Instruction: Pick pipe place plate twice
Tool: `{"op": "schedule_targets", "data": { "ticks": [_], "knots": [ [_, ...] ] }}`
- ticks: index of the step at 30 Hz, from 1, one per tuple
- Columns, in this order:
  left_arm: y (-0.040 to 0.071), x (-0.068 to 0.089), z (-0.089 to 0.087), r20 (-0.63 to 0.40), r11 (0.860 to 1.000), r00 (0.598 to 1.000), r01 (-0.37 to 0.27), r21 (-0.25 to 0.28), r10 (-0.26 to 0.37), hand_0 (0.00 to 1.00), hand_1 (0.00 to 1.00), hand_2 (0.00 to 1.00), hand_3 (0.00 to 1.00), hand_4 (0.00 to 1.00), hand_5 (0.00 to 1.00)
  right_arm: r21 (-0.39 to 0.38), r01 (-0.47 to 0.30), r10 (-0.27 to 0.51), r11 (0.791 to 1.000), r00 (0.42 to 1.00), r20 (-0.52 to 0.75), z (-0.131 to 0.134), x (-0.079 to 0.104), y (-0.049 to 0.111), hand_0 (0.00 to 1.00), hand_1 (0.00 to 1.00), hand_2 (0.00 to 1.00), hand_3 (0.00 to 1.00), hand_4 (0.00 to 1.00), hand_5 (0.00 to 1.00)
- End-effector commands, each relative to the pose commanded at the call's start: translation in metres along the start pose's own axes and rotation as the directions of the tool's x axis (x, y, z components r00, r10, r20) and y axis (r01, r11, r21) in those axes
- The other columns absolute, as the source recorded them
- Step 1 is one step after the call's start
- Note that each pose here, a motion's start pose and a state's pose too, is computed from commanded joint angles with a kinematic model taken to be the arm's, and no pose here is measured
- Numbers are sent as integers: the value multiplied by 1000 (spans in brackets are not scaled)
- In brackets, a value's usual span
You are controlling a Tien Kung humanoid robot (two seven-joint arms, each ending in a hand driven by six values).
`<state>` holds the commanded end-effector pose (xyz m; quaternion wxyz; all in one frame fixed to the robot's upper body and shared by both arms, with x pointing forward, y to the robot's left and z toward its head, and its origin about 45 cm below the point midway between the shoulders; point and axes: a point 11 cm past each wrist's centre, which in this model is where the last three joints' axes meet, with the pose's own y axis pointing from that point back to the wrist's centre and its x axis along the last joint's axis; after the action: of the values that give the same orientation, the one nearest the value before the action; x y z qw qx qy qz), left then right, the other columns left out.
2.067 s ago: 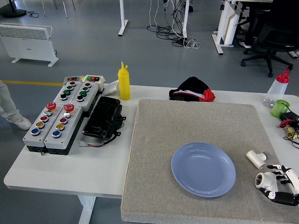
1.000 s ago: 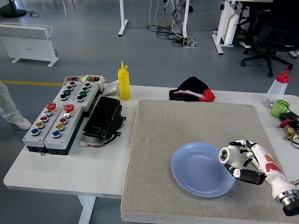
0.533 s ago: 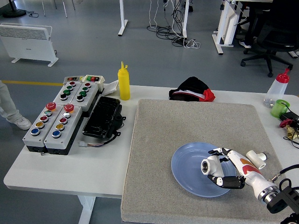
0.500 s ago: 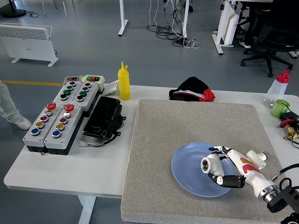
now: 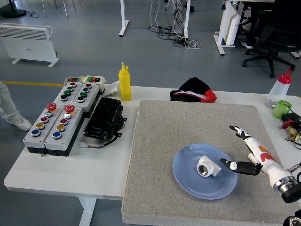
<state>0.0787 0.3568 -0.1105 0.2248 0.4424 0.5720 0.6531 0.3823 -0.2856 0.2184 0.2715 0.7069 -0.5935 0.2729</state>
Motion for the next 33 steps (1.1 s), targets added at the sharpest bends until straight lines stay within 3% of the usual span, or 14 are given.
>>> {"op": "schedule_targets", "data": {
  "ticks": [5,11,19,21,22,32,33],
  "knots": [
    [1,-1,1,-1,1000,1000,1,-2,-1,582,576,612,600,459,998,-103,-15,11,995,999,-45,28,20,-10,985,893,973,989,840,374],
    [1,-1,1,-2,1000,1000,1,-1,-1,582,576,612,601,459,998,-199,18,-22,980,1000,-19,52,16,-17,969,880,960,993,827,369],
    [1,-1,1,-4,1000,1000,1,0,-1,582,577,612,601,459,998,-251,38,-47,967,999,-28,69,5,-17,941,865,942,977,811,354],
    [1,-1,1,-4,1000,1000,0,0,0,582,577,612,601,459,998,-260,29,-40,965,999,-35,71,4,-16,941,865,942,977,811,354],
    [1,-1,1,-4,1000,1000,0,1,0,581,577,612,601,459,998,-262,27,-38,965,999,-36,72,4,-16,894,838,896,960,801,336],
    [1,-1,0,-1,1000,1000,-2,2,2,581,577,612,601,458,998,-266,-12,-4,964,998,-59,79,5,-16,892,836,892,951,781,303],
    [1,-1,0,-1,1000,1000,-2,2,2,581,577,612,601,458,998,-269,-12,-4,963,998,-58,80,5,-15,838,816,884,920,755,263]
  ]
}}
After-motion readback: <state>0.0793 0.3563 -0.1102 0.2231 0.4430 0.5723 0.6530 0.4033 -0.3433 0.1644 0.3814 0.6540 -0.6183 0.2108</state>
